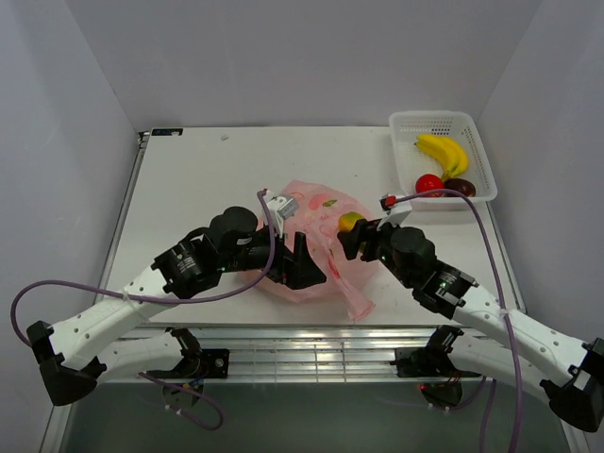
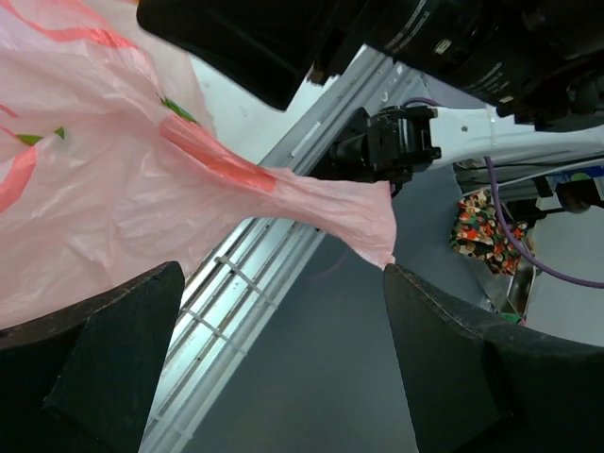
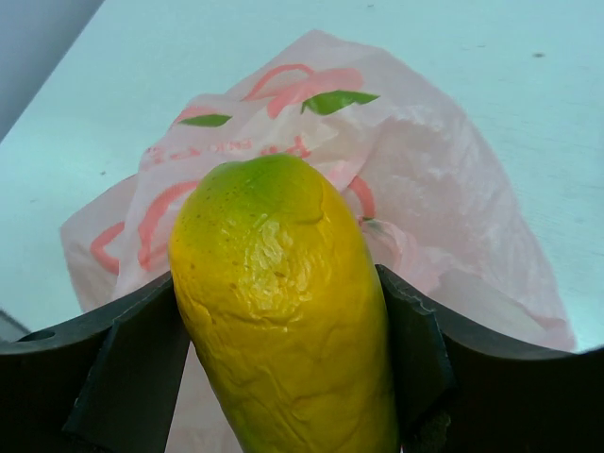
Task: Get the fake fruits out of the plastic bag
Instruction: Place the fake fruit in the bin.
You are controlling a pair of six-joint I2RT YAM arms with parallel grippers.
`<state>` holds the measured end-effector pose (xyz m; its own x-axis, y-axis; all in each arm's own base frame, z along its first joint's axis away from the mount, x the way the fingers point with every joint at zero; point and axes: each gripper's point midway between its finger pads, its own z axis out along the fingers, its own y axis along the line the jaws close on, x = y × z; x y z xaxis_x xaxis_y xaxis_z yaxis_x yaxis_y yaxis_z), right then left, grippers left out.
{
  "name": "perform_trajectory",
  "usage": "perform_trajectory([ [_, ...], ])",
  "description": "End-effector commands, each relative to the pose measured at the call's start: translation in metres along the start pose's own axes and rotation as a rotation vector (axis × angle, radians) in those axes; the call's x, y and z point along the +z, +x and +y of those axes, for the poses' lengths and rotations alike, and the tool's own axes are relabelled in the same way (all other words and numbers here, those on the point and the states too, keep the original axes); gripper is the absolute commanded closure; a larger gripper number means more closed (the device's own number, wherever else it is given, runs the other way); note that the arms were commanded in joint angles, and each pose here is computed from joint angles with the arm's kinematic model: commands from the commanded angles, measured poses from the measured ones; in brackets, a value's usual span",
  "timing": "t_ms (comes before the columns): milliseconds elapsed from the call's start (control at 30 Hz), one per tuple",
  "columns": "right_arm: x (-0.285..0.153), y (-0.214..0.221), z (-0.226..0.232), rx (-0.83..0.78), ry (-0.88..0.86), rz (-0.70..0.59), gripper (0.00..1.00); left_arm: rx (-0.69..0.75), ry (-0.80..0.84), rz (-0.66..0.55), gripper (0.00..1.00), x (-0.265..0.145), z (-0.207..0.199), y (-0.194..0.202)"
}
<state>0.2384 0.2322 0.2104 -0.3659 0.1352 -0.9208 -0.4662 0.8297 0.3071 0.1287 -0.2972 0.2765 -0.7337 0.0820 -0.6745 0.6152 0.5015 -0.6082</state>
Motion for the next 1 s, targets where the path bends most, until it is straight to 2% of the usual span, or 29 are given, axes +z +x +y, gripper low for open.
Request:
perform_trajectory([
  [0,-0.03,-0.033,-0.041,-0.061,0.237,-0.037,0.92,-0.004,0.077,0.001,0.02,0.001,-0.021,0.002],
  [33,-0.042,-0.026,-0.057,-0.093,0.308,0.002,0.92,0.0,0.069,0.004,0.02,0.004,-0.019,0.003],
  [67,-0.05,-0.033,-0.073,-0.107,0.395,-0.019,0.92,0.005,0.059,0.01,0.02,0.008,-0.018,0.004],
  [200,-0.055,-0.058,-0.089,-0.16,0.456,-0.045,0.92,0.013,0.061,0.068,0.02,0.028,-0.023,0.014],
  [233,-0.056,-0.078,-0.103,-0.181,0.498,-0.055,0.92,0.025,0.059,0.088,0.02,0.034,-0.028,0.021],
  [300,-0.033,-0.077,-0.112,-0.174,0.454,0.015,0.92,0.031,0.018,0.124,0.02,0.051,-0.03,0.032],
  [333,-0.023,-0.083,-0.142,-0.143,0.504,0.041,0.92,0.052,-0.008,0.128,0.02,0.057,-0.034,0.039],
  [367,-0.009,-0.084,-0.138,-0.119,0.414,0.061,0.92,0.057,-0.026,0.133,0.02,0.061,-0.036,0.043],
  [400,-0.002,-0.097,-0.147,-0.103,0.41,0.029,0.92,0.057,-0.043,0.161,0.02,0.066,-0.044,0.053],
  [433,-0.001,-0.12,-0.166,-0.083,0.449,-0.017,0.92,0.06,-0.069,0.167,0.02,0.068,-0.045,0.057],
  [467,0.014,-0.119,-0.179,-0.088,0.455,0.006,0.92,0.065,-0.147,0.133,0.02,0.072,-0.038,0.053],
  [500,0.02,-0.131,-0.19,-0.087,0.473,-0.016,0.92,0.079,-0.2,0.173,0.02,0.068,-0.037,0.068],
  [533,0.036,-0.122,-0.218,-0.066,0.518,0.038,0.92,0.061,-0.235,0.168,0.02,0.073,-0.04,0.068],
  [567,0.043,-0.147,-0.224,-0.075,0.522,0.009,0.92,0.067,-0.277,0.15,0.02,0.073,-0.038,0.066],
  [633,0.064,-0.137,-0.258,-0.057,0.574,0.072,0.92,0.061,-0.316,0.167,0.02,0.076,-0.042,0.074],
  [700,0.073,-0.154,-0.275,-0.059,0.624,0.059,0.91,0.051,-0.361,0.155,0.02,0.079,-0.038,0.074],
  [733,0.082,-0.142,-0.292,-0.055,0.657,0.102,0.9,0.047,-0.368,0.163,0.02,0.087,-0.04,0.074],
  [767,0.084,-0.143,-0.302,-0.055,0.695,0.102,0.88,0.047,-0.371,0.172,0.02,0.092,-0.042,0.076],
  [800,0.088,-0.154,-0.308,-0.052,0.708,0.081,0.81,0.058,-0.396,0.198,0.02,0.093,-0.041,0.081],
  [833,0.093,-0.139,-0.325,-0.026,0.733,0.13,0.74,0.059,-0.398,0.192,0.02,0.096,-0.05,0.075],
  [867,0.096,-0.137,-0.331,-0.004,0.742,0.14,0.68,0.054,-0.45,0.219,0.02,0.107,-0.045,0.085],
  [900,0.098,-0.149,-0.335,0.013,0.746,0.118,0.54,0.082,-0.508,0.245,0.02,0.102,-0.039,0.094],
  [967,0.105,-0.138,-0.346,0.037,0.762,0.147,0.34,0.094,-0.578,0.271,0.02,0.105,-0.037,0.101],
])
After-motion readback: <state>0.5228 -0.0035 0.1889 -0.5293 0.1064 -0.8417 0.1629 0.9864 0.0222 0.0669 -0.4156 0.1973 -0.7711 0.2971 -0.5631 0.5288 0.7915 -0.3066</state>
